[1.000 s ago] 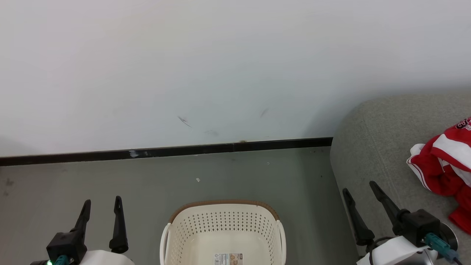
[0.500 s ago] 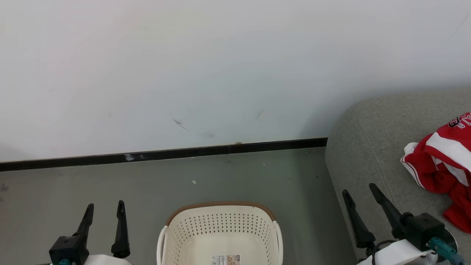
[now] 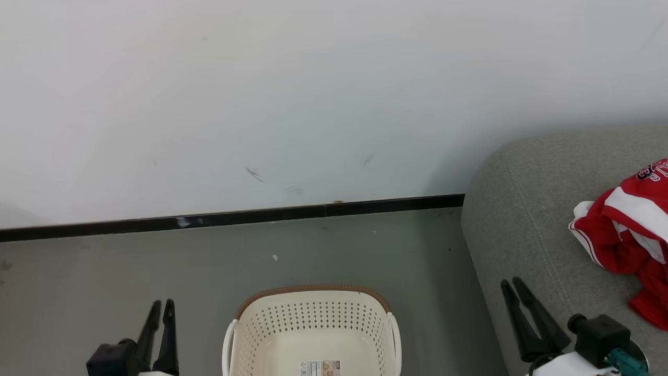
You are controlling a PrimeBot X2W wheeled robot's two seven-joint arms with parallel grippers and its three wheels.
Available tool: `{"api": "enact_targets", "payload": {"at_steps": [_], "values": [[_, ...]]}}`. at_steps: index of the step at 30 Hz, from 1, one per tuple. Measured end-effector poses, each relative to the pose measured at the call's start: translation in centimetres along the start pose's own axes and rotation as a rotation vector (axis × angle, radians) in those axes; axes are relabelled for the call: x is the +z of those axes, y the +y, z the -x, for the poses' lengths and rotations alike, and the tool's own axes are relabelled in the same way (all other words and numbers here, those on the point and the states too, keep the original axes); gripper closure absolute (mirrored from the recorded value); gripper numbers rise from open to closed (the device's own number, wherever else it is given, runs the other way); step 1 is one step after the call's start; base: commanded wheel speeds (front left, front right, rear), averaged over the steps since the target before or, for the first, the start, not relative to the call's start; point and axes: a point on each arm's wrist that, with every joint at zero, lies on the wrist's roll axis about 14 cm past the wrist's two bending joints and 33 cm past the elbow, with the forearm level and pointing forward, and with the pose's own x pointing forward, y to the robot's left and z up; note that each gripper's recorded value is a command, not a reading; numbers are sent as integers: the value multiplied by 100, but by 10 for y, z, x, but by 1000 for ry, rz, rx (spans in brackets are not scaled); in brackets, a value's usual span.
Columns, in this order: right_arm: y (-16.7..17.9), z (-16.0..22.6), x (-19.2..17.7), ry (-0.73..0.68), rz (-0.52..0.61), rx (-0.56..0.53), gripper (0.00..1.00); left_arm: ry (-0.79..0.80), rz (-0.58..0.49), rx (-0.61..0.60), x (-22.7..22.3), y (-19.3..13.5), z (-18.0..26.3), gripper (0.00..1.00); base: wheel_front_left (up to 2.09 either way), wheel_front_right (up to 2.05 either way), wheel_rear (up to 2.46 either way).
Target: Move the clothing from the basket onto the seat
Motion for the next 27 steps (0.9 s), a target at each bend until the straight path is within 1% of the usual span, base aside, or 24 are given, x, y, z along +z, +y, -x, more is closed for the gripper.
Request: {"api": "enact_targets", "payload": {"at_steps": [4,7,12,19,23,27], "values": [[2,10,-17,57,-15,-4,100,55,23,8,-18,-4,8,100,0,0,0],[5,10,-17,53,-40,0,100,62,45,15,-18,-2,7,100,0,0,0],[7,13,-15,45,-102,-6,100,89,118,30,-21,0,6,100,0,0,0],[4,13,-13,30,-225,-35,100,121,222,46,-25,2,5,100,0,0,0],[-3,13,-15,34,-311,-72,100,135,270,52,-26,4,4,100,0,0,0],[-8,12,-17,39,-375,-95,100,154,324,64,-28,6,3,100,0,0,0]]}}
